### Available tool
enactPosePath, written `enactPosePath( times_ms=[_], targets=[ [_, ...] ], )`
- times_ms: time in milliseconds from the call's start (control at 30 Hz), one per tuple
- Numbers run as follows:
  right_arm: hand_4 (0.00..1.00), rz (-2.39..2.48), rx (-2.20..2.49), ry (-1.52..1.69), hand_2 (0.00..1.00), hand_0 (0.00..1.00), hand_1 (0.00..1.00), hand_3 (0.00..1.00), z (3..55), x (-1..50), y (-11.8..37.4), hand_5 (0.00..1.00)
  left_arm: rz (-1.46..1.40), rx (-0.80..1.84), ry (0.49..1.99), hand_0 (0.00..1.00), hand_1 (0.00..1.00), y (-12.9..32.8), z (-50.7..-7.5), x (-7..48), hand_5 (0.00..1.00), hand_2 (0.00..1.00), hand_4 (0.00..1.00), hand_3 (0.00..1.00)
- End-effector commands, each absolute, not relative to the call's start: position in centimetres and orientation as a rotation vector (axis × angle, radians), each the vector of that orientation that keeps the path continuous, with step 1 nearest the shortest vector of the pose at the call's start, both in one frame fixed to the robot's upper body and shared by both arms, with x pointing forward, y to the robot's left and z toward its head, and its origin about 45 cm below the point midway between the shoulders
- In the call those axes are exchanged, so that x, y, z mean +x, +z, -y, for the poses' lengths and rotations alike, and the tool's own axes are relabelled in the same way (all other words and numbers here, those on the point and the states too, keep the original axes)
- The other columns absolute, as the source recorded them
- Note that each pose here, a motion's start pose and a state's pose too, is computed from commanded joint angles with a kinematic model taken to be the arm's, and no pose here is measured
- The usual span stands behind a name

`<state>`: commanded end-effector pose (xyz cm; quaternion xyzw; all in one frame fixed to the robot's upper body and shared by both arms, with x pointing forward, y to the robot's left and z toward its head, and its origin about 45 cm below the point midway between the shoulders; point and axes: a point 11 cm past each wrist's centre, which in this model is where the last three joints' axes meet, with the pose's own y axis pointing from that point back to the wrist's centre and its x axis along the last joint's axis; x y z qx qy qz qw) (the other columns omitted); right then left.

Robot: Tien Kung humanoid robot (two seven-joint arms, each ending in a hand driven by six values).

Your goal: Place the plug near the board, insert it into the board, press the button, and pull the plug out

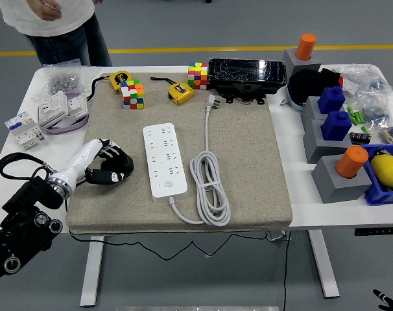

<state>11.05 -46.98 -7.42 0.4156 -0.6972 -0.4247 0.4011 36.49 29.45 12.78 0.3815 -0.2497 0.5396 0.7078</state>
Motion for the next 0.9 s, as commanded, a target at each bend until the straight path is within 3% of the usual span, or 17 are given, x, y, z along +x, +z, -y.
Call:
enactPosePath(
  times_ms=[33,200,233,900],
  targets=[
    [0.980,1.763,1.051,-1.074,0.686,0.582,0.672,0.618,47.0,11.1,-7.4,0.522,0.557,0.848,1.199,0.480,0.449,12.8,-29.5,36.5,0.002,0.509,0.723,0.553],
    [0.980,1.766,1.050,-1.073,0.686,0.582,0.672,0.618,47.1,11.1,-7.4,0.522,0.553,0.835,1.198,0.480,0.449,13.0,-29.2,36.6,0.002,0.509,0.723,0.553],
    [0.980,1.766,1.049,-1.074,0.686,0.581,0.672,0.618,47.1,11.1,-7.4,0.522,0.555,0.827,1.198,0.438,0.405,13.1,-29.2,36.6,0.002,0.486,0.657,0.552],
    [0.979,1.765,1.051,-1.074,0.686,0.582,0.672,0.618,47.0,11.2,-7.4,0.521,0.625,0.704,1.134,0.459,0.409,15.3,-25.2,38.5,0.002,0.487,0.663,0.555]
  ],
)
